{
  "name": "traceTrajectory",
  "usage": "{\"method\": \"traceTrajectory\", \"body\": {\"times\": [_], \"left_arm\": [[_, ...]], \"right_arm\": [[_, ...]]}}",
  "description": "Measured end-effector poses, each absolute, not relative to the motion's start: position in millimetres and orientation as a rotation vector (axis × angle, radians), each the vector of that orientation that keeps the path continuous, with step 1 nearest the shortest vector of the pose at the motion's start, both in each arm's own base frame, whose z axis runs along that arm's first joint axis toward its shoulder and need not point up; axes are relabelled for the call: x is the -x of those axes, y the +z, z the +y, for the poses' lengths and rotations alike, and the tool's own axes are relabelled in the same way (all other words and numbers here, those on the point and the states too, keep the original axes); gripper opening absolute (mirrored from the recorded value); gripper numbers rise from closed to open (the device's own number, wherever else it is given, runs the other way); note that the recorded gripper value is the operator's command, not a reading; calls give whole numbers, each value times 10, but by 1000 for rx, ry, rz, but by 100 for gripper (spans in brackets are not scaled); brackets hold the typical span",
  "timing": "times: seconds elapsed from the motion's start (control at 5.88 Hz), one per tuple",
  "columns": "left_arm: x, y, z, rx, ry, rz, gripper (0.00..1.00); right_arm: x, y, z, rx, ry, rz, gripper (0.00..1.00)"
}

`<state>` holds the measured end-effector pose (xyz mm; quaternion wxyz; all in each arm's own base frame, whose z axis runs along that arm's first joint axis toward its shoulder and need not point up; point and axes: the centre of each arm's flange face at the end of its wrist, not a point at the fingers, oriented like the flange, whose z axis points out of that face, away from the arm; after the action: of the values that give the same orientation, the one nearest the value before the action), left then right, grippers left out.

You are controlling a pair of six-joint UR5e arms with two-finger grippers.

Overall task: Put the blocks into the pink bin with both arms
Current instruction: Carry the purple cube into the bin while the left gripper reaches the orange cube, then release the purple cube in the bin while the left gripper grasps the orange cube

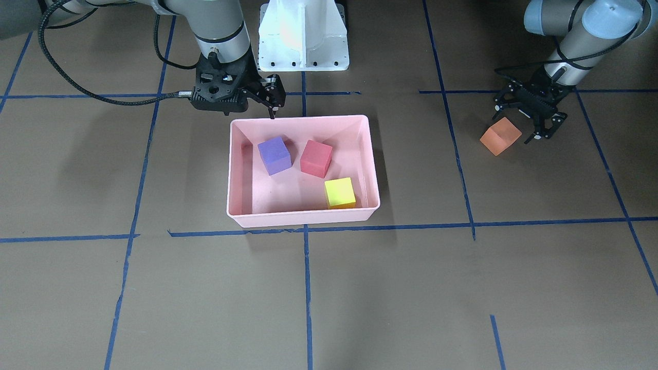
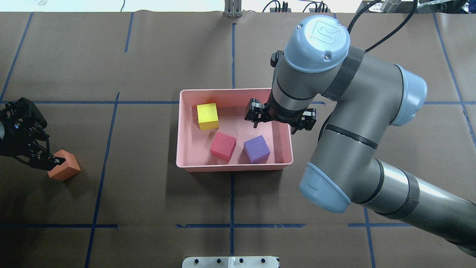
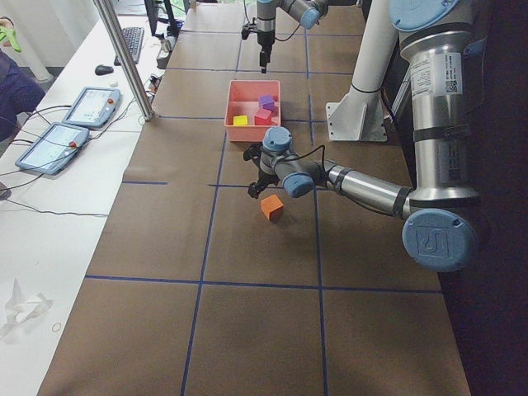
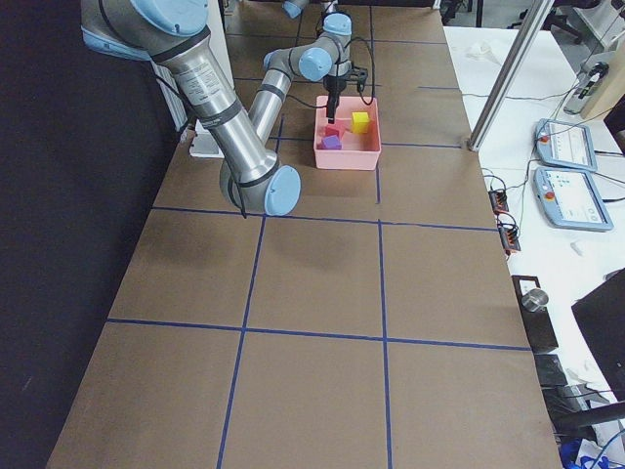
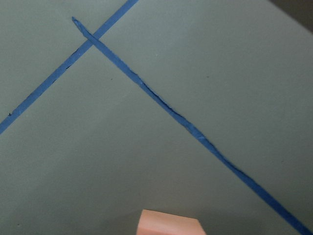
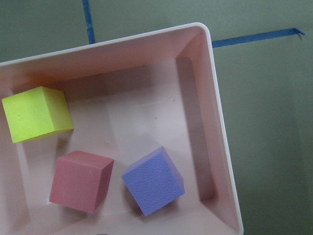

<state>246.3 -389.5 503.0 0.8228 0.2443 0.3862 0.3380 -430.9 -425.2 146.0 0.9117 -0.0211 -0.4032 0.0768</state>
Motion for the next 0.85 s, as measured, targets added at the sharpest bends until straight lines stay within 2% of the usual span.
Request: {"method": "traceTrajectory", "body": {"times": [0.85], "left_arm": [[-2629,5347,-3813,-416,752,876,100]], "right_arm": [[4244,1632,-4218,49,163,-815,100]]}}
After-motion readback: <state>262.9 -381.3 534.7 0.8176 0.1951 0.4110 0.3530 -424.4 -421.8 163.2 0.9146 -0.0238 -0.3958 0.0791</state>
